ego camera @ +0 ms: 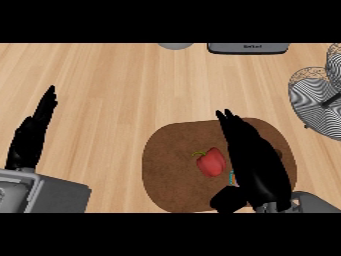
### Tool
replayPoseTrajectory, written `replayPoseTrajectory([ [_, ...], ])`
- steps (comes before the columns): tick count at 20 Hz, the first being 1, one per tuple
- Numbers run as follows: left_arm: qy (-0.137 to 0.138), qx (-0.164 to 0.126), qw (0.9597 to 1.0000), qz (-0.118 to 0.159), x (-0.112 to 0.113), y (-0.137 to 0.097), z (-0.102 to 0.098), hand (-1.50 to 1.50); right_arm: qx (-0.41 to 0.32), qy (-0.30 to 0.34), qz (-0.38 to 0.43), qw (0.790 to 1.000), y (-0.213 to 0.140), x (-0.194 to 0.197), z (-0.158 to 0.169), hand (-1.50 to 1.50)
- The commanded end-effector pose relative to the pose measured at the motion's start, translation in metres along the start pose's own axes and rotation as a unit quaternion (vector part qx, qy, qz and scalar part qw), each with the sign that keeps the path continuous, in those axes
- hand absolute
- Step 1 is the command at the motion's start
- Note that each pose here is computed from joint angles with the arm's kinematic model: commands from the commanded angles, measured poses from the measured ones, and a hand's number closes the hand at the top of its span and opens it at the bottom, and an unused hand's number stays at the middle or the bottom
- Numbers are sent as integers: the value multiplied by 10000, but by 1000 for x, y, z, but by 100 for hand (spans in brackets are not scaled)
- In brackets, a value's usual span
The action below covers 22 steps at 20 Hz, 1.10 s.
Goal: Pick the bell pepper from the cutting board and place it in the tiered basket
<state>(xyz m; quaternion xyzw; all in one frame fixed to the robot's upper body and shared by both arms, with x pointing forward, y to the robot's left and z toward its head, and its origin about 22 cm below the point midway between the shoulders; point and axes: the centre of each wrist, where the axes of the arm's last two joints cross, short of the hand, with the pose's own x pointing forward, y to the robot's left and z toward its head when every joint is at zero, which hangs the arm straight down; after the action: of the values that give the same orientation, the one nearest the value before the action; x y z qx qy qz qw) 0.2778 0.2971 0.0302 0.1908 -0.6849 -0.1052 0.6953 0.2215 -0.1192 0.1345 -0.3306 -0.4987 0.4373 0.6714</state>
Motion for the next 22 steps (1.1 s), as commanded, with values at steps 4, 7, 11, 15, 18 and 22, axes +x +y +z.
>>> replayPoseTrajectory([
  [4,-34,99,9999,-101,3,8,-3,0,-93,801,226,9965,25,20,19,-150],
  [7,-66,125,9999,-90,-4,7,5,0,28,944,369,9948,13,4,3,-150],
  [11,2,90,10000,-1,0,-1,3,0,110,1096,288,9935,26,4,-4,-150],
  [15,-48,-10,10000,10,9,11,-4,0,185,1112,279,9932,46,25,3,-150],
  [18,-42,97,9999,-38,2,9,-11,0,164,1116,202,9934,49,5,-2,-150],
  [22,-65,90,9999,-81,-2,30,-6,0,292,1151,243,9926,47,15,-12,-150],
])
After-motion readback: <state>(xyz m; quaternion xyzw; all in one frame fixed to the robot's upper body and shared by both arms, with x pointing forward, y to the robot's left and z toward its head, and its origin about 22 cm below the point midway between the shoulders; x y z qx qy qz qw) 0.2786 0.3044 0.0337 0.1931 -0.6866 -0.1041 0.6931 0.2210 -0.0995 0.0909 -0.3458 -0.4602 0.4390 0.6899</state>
